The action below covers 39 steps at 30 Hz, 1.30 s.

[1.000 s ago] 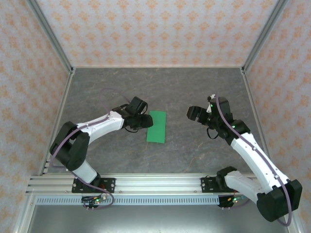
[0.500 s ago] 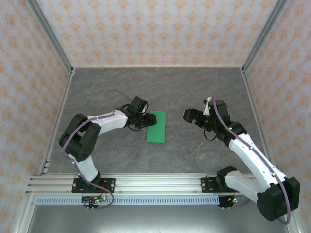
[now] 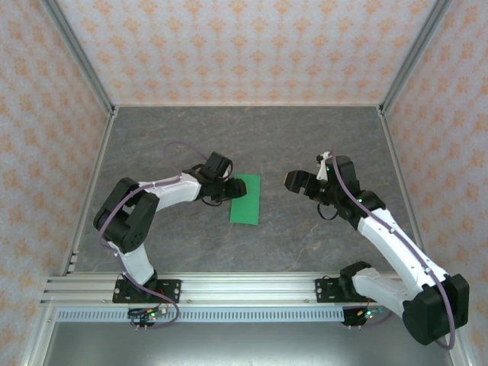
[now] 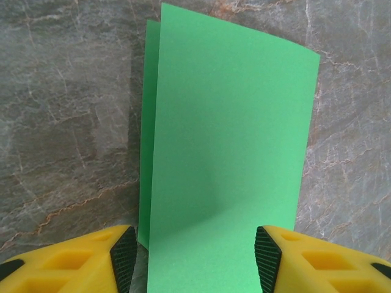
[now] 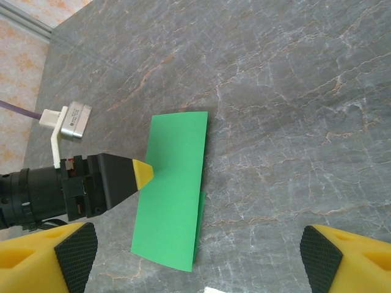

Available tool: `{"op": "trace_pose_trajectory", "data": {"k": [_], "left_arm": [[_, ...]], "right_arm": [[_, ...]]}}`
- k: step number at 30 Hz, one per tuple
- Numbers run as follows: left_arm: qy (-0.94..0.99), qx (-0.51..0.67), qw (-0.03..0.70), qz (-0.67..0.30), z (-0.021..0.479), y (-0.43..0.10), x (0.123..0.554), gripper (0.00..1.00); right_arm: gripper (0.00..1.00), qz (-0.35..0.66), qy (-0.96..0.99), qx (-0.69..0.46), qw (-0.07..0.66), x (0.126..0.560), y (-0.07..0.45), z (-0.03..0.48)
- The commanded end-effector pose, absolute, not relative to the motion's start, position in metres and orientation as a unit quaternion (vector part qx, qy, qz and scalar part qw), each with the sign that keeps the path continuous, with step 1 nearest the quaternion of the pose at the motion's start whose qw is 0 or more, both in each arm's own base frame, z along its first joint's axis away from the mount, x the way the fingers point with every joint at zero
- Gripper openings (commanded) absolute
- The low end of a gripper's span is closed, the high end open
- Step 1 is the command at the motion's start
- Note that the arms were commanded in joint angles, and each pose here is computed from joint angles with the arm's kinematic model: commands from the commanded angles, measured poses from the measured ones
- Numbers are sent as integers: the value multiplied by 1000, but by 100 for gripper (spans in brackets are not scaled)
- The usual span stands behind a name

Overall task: Fold a paper plane with a square sheet of paper (fold left side to right side)
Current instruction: Third fold the triangle at the center of the table.

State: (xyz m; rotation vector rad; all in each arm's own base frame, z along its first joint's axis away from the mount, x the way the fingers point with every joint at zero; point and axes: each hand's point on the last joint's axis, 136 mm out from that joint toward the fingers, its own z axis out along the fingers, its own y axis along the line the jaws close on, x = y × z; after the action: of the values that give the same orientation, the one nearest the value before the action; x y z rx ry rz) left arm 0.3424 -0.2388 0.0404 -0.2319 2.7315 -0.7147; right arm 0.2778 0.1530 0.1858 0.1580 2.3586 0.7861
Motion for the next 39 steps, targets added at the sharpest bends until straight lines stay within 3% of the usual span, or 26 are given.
{"op": "trace_pose_trajectory", "data": {"k": [1,11,18,25,31,39], "left_arm": [[956,-79,145,-243,25,-236,340,56],[951,-81,151,-259,28,-240,340,40],[950,-85,154,-258,30,-236,336,21],[947,-93,162,-262,36,-234,336,13],[945,-93,168,-266,43,-234,337,16],[945,-94,171,-263,45,-231,334,36]], "right_arm": [[89,311,894,56,317,278,159,184],[88,342,887,45,306,276,170,182],[85,332,892,4,306,267,181,169],[83,301,901,-33,311,257,189,143],[84,325,895,-35,303,261,202,134],[84,424,870,0,252,303,257,123]]}}
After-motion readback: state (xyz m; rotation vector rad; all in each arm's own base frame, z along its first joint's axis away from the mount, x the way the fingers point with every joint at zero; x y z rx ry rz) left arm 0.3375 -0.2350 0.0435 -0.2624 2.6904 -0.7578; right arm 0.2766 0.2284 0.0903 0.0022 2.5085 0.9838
